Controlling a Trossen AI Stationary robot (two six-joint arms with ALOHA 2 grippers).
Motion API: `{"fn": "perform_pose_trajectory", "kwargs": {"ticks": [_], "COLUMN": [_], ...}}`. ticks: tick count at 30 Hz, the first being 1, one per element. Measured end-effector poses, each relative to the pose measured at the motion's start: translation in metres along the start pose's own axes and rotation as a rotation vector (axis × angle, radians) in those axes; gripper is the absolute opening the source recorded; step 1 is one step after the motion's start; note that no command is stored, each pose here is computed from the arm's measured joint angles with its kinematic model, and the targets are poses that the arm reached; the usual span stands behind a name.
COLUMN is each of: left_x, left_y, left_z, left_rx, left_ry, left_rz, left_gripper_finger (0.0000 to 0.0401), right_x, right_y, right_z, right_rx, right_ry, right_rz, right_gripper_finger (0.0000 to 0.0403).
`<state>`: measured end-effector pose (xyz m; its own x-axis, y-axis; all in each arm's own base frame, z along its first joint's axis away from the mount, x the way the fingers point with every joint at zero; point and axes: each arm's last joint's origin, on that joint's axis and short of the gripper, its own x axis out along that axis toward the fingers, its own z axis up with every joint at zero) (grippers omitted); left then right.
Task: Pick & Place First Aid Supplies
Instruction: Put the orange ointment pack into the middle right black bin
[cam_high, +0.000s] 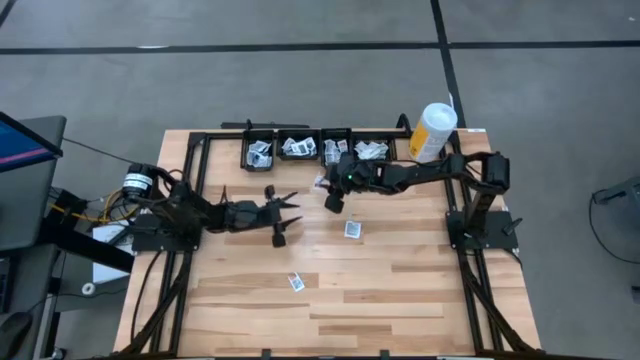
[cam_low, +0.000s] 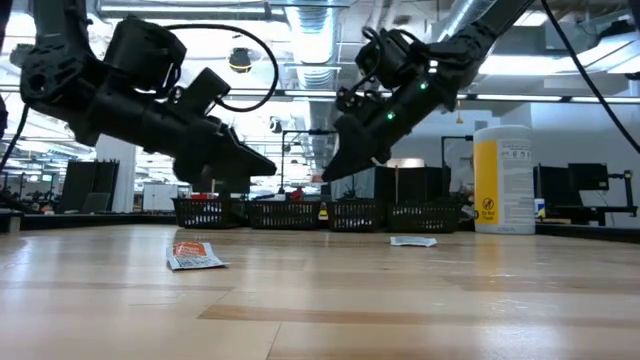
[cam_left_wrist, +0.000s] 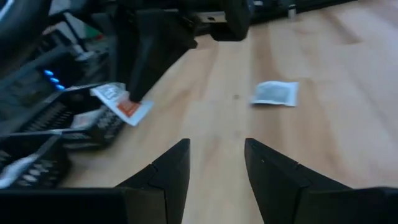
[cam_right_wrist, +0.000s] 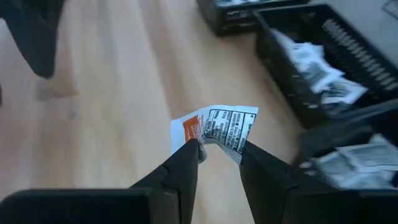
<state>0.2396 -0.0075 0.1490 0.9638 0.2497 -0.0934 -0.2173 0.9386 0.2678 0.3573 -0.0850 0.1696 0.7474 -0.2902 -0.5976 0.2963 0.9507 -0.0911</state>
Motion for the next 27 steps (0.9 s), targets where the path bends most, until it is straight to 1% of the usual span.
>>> {"fn": "perform_pose_trajectory", "kwargs": {"ticks": [3, 11, 13, 16, 21, 24, 27], "left_x": [0.003, 0.008, 0.009, 0.013, 0.019, 0.021, 0.022], "left_y": [0.011, 0.044, 0.052, 0.063, 0.079, 0.086, 0.092], "left_z": [-0.001, -0.001, -0.001, 0.002, 0.007, 0.009, 0.010], "left_rx": [0.014, -0.017, -0.023, -0.029, -0.036, -0.038, -0.040], "left_ry": [-0.004, -0.051, -0.060, -0.071, -0.091, -0.099, -0.104], "left_rz": [0.049, 0.201, 0.237, 0.284, 0.347, 0.374, 0.399], "left_gripper_finger": [0.0154, 0.0154, 0.0154, 0.0154, 0.0154, 0.0154, 0.0154], "right_x": [0.001, 0.003, 0.002, 0.001, -0.002, -0.004, -0.005], "right_y": [-0.014, -0.057, -0.070, -0.089, -0.117, -0.127, -0.130], "right_z": [0.000, -0.004, -0.006, -0.009, -0.014, -0.017, -0.018], "right_rx": [-0.017, -0.089, -0.102, -0.098, -0.053, -0.035, -0.030], "right_ry": [0.003, 0.022, 0.034, 0.051, 0.062, 0.069, 0.073], "right_rz": [-0.031, -0.125, -0.168, -0.231, -0.291, -0.314, -0.318], "right_gripper_finger": [0.0108, 0.0108, 0.0108, 0.0108, 0.0108, 0.0108, 0.0108]}}
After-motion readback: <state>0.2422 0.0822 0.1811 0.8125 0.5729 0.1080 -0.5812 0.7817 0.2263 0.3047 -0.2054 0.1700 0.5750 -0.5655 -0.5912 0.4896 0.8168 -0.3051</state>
